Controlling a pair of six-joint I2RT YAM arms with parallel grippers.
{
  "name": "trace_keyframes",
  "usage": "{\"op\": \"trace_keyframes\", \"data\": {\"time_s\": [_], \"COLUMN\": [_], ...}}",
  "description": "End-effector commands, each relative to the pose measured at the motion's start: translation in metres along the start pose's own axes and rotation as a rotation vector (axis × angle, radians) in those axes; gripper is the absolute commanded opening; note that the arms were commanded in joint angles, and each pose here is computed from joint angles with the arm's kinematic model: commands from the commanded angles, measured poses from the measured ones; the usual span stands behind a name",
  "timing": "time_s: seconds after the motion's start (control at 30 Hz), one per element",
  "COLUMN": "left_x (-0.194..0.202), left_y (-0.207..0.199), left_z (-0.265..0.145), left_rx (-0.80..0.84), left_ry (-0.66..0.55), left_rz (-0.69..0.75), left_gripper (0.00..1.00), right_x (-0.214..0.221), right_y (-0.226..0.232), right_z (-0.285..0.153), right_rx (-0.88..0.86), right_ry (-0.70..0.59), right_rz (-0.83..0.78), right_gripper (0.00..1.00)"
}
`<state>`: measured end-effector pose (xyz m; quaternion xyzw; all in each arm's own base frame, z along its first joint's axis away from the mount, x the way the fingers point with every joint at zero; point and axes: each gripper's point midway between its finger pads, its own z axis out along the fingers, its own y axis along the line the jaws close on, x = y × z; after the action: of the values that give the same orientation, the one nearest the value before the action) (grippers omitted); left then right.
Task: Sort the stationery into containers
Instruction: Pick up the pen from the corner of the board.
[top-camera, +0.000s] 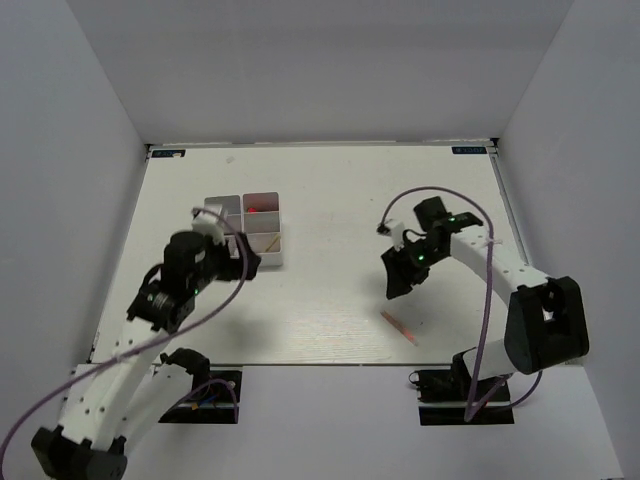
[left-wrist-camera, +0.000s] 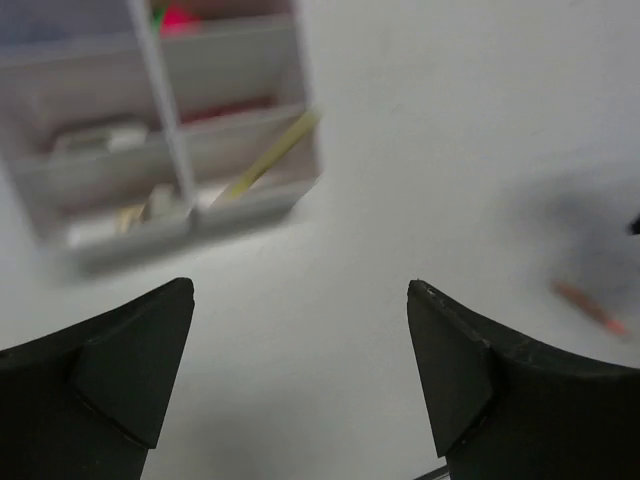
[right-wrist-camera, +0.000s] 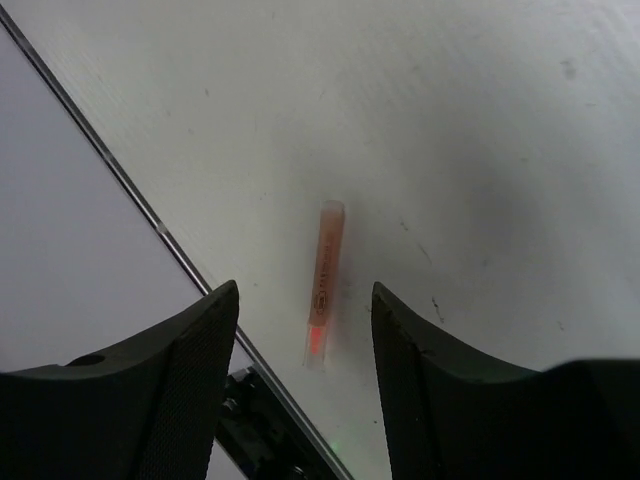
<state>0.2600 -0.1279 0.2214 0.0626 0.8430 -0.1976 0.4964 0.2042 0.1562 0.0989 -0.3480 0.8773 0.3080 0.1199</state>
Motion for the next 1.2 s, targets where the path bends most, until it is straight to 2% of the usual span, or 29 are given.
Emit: {"op": "trace_keyframes", "data": {"time_s": [0.0,0.03,0.07,0.1,0.27,0.4,0.53,0.63,0.77,0.87,0.9,0.97,1.0,1.17], "left_x": [0.083,0.104,0.106,0.100,0.093,0.094,0.094,0.091,0.088,0.088,0.088,0.088,0.087,0.086], "left_y": [0.061,0.069,0.072,0.070,0.077,0.074,0.075,0.074,0.076,0.077,0.077,0.077,0.076,0.078], "left_z": [-0.032,-0.026,-0.027,-0.032,-0.037,-0.038,-0.040,-0.041,-0.044,-0.044,-0.045,-0.045,-0.045,-0.047], "left_rx": [-0.291,-0.301,-0.302,-0.282,-0.311,-0.292,-0.296,-0.292,-0.300,-0.304,-0.304,-0.304,-0.303,-0.308], "left_ry": [0.115,0.125,0.105,0.041,-0.033,-0.036,-0.043,-0.058,-0.074,-0.077,-0.082,-0.081,-0.085,-0.099], "left_rz": [-0.080,-0.067,-0.063,-0.067,-0.050,-0.066,-0.065,-0.066,-0.063,-0.062,-0.063,-0.060,-0.063,-0.064], "left_gripper": [0.99,0.99,0.99,0.99,1.00,1.00,1.00,1.00,1.00,1.00,1.00,1.00,1.00,1.00], "right_x": [0.023,0.025,0.030,0.032,0.051,0.057,0.063,0.065,0.079,0.089,0.094,0.095,0.096,0.094], "right_y": [0.004,0.000,0.004,-0.004,-0.011,-0.023,-0.022,-0.028,-0.026,-0.020,-0.017,-0.013,-0.013,-0.014], "right_z": [0.021,0.024,0.033,0.038,0.057,0.060,0.069,0.072,0.080,0.082,0.082,0.084,0.084,0.085], "right_rx": [0.085,0.136,0.167,0.218,0.333,0.423,0.429,0.482,0.465,0.418,0.400,0.378,0.376,0.383], "right_ry": [0.139,0.165,0.212,0.226,0.319,0.361,0.403,0.437,0.507,0.545,0.563,0.562,0.571,0.573], "right_rz": [-0.183,-0.206,-0.263,-0.273,-0.326,-0.341,-0.349,-0.364,-0.345,-0.304,-0.293,-0.274,-0.269,-0.267], "right_gripper": [0.59,0.59,0.59,0.59,0.55,0.55,0.55,0.52,0.44,0.30,0.22,0.12,0.02,0.00]}}
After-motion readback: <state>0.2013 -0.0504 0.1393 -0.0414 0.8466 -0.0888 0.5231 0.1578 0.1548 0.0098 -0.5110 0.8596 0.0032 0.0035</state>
